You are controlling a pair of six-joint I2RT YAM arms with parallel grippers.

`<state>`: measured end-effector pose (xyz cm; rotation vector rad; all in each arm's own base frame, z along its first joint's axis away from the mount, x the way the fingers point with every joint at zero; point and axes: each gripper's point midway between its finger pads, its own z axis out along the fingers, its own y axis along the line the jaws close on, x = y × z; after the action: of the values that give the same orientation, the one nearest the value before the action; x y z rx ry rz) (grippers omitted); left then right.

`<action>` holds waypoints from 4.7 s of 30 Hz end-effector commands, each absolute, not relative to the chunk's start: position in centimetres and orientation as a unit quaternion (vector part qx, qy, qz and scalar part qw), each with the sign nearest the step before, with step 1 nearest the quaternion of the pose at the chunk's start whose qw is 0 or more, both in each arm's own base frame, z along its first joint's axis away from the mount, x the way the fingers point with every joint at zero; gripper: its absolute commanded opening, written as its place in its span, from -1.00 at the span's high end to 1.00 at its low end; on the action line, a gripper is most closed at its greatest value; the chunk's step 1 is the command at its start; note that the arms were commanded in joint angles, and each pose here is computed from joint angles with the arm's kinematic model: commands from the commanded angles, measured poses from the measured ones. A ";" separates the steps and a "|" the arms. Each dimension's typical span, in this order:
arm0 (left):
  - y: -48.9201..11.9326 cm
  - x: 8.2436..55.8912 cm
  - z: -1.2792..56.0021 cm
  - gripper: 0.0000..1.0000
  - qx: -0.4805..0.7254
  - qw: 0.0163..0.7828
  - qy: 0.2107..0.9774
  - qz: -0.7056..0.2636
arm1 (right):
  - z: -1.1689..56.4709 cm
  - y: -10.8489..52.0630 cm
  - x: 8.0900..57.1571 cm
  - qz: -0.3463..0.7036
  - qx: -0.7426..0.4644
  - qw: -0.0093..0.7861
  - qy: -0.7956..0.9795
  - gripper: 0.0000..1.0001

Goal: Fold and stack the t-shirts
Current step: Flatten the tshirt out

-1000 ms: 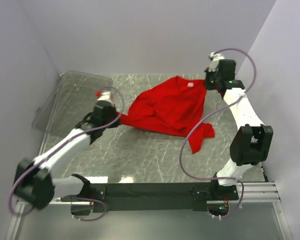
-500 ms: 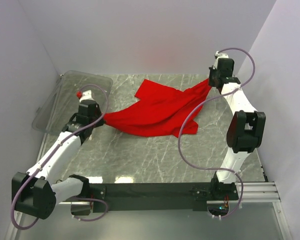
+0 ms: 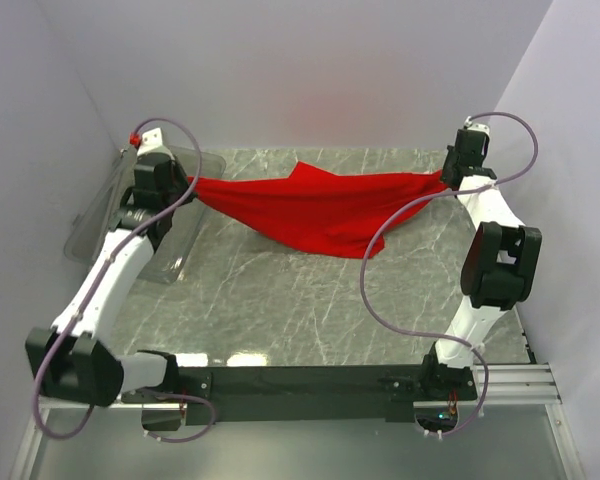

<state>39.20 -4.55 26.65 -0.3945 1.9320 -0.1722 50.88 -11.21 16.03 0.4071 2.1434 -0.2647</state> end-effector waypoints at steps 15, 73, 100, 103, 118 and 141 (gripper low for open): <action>-9.2 53.5 28.7 -0.06 -0.115 0.566 0.802 -0.151 | 20.9 -7.5 49.4 -0.019 -0.011 0.514 0.857 -0.38; -22.1 32.7 11.7 -0.53 -0.071 0.336 0.870 -0.354 | 14.6 5.4 33.5 0.197 -0.132 0.372 0.898 1.00; -28.4 34.0 5.6 -0.50 0.044 0.243 0.925 -0.289 | 9.7 -11.3 24.4 -0.064 -0.005 0.307 0.949 0.80; -28.5 34.3 5.3 -0.50 0.055 0.249 0.931 -0.262 | 12.0 -10.0 25.1 -0.040 -0.050 0.344 0.937 0.12; -28.1 36.5 4.7 -0.50 0.070 0.275 0.939 -0.195 | 14.2 2.6 27.8 0.173 -0.355 0.382 0.835 -0.21; -17.1 34.3 16.0 -0.71 -0.163 0.407 0.891 -0.119 | 8.9 22.5 35.4 0.120 -0.632 0.316 0.697 -0.14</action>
<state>35.09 -20.90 14.76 -0.2497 2.3225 -0.3820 33.05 20.81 8.14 -1.6630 1.8843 0.4482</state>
